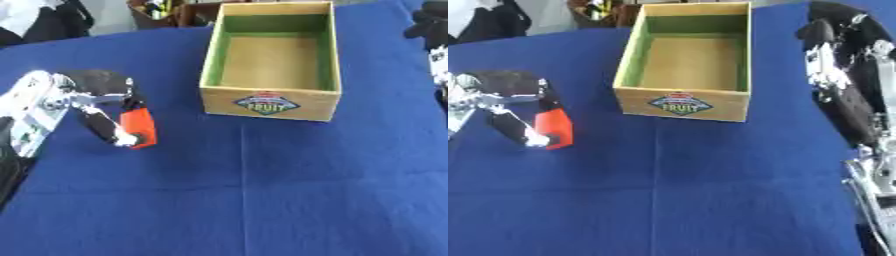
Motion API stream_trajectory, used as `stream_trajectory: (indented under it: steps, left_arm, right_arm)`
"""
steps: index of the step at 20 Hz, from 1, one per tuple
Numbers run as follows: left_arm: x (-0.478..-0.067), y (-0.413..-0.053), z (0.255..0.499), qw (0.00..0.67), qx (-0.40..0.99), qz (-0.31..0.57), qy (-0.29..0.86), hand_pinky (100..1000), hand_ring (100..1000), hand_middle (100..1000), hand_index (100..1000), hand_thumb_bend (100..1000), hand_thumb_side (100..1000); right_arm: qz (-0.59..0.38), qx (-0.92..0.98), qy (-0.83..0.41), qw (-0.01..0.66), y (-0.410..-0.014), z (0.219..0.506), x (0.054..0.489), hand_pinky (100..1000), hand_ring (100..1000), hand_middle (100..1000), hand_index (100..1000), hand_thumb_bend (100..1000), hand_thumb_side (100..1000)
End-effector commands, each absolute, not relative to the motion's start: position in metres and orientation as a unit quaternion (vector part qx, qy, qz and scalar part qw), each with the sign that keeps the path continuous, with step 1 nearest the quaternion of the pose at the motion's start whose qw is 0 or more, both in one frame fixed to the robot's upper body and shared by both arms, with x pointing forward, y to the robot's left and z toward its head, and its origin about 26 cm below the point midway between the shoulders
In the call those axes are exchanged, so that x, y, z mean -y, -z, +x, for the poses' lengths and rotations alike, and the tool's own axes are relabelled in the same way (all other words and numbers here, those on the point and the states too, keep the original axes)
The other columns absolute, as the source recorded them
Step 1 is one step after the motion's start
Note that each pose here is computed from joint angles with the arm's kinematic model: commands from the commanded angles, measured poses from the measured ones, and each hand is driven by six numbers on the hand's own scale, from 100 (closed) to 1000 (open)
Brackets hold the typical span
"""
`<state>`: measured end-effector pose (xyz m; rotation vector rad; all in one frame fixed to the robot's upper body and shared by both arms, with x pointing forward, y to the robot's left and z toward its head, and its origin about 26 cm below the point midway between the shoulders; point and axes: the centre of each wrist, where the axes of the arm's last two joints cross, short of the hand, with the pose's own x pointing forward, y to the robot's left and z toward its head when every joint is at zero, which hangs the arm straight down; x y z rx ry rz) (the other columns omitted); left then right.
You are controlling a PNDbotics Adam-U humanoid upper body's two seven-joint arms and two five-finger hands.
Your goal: Pick up objects on the table and place them in the box.
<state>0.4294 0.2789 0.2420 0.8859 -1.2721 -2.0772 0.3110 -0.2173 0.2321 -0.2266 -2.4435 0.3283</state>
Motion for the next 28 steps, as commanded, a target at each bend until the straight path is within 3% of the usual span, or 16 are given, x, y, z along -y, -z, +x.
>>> stream_trajectory:
  steps: [1,4,13,21,22,28]
  left_arm:
    - [-0.283,-0.252,0.428,0.243,0.453,0.331,0.791,461,498,383,602,252,605]
    - [-0.285,-0.251,0.427,0.243,0.466,0.336,0.782,433,464,332,547,218,608]
    - [-0.295,-0.274,0.414,0.245,0.530,0.354,0.731,399,417,270,504,102,639]
    - [-0.297,-0.306,0.399,0.244,0.587,0.377,0.674,395,415,252,493,100,651]
    - [-0.297,-0.307,0.398,0.244,0.588,0.377,0.673,395,401,247,486,100,690]
    - [-0.286,-0.362,0.381,0.201,0.643,0.455,0.583,384,385,244,483,100,719]
  right_arm:
    - [-0.085,0.938,-0.120,0.314,-0.239,0.308,0.217,939,876,581,801,100,600]
    - [-0.085,0.938,-0.120,0.315,-0.239,0.308,0.217,940,877,581,802,100,600]
    - [-0.088,0.937,-0.118,0.317,-0.238,0.307,0.219,943,877,581,802,100,597]
    - [-0.089,0.937,-0.117,0.318,-0.237,0.307,0.219,945,878,581,803,100,596]
    - [-0.089,0.937,-0.117,0.318,-0.237,0.307,0.219,948,878,581,803,100,595]
    - [-0.084,0.940,-0.116,0.311,-0.240,0.308,0.217,947,878,582,803,100,592]
